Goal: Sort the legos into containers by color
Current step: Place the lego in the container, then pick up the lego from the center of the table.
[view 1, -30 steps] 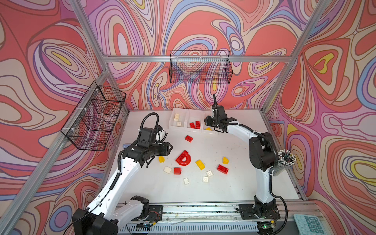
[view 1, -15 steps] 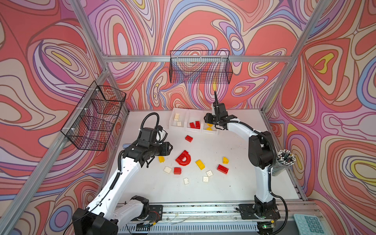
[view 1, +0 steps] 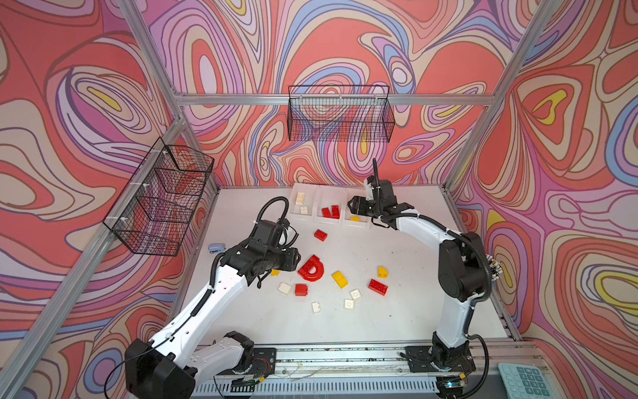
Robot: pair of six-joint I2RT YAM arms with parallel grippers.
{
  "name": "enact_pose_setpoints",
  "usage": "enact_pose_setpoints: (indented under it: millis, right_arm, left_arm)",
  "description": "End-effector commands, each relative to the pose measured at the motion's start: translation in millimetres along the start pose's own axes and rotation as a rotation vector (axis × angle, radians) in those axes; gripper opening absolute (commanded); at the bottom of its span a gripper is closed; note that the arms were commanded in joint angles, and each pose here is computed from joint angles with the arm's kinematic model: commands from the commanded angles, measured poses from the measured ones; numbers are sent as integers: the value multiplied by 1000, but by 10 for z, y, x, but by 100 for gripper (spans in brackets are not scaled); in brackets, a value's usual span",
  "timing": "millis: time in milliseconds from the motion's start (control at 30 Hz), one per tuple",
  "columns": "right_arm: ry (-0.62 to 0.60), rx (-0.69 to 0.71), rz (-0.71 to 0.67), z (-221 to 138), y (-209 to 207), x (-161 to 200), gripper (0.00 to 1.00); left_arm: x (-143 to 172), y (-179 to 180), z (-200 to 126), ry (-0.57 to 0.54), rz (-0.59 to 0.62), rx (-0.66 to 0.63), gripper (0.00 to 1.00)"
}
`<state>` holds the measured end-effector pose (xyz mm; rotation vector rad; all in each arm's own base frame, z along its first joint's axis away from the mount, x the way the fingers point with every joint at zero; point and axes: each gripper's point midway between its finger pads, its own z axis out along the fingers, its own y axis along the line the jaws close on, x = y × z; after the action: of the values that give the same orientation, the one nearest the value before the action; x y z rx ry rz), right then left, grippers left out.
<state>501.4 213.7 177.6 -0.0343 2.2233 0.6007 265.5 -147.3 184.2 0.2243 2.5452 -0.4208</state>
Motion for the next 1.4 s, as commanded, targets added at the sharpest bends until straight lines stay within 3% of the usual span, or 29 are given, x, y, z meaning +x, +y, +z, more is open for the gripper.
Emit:
enact_pose_setpoints:
  millis: [0,133,467,833,1067,1367]
  right_arm:
    - [-103,-136,14,-361,266,-144,79]
    - [-158,-192,26,-691,327,-31,98]
    - [-144,-244,13,-1134,385,240,98]
    - [-61,-192,9,-1224,154,768,98]
    - [-71,-175,-4,-1320,108,839,98]
    - [-37,-175,-9,-1334,67,1003,97]
  left_arm:
    - [11,15,-74,20,-17,-25,53]
    - [84,29,-117,35,-33,-30,53]
    - [500,-93,27,102,-75,-47,53]
    - [870,-135,345,206,-24,-163,61]
    - [1113,-22,573,311,-7,-253,64]
    - [1154,-2,807,341,-7,-287,64]
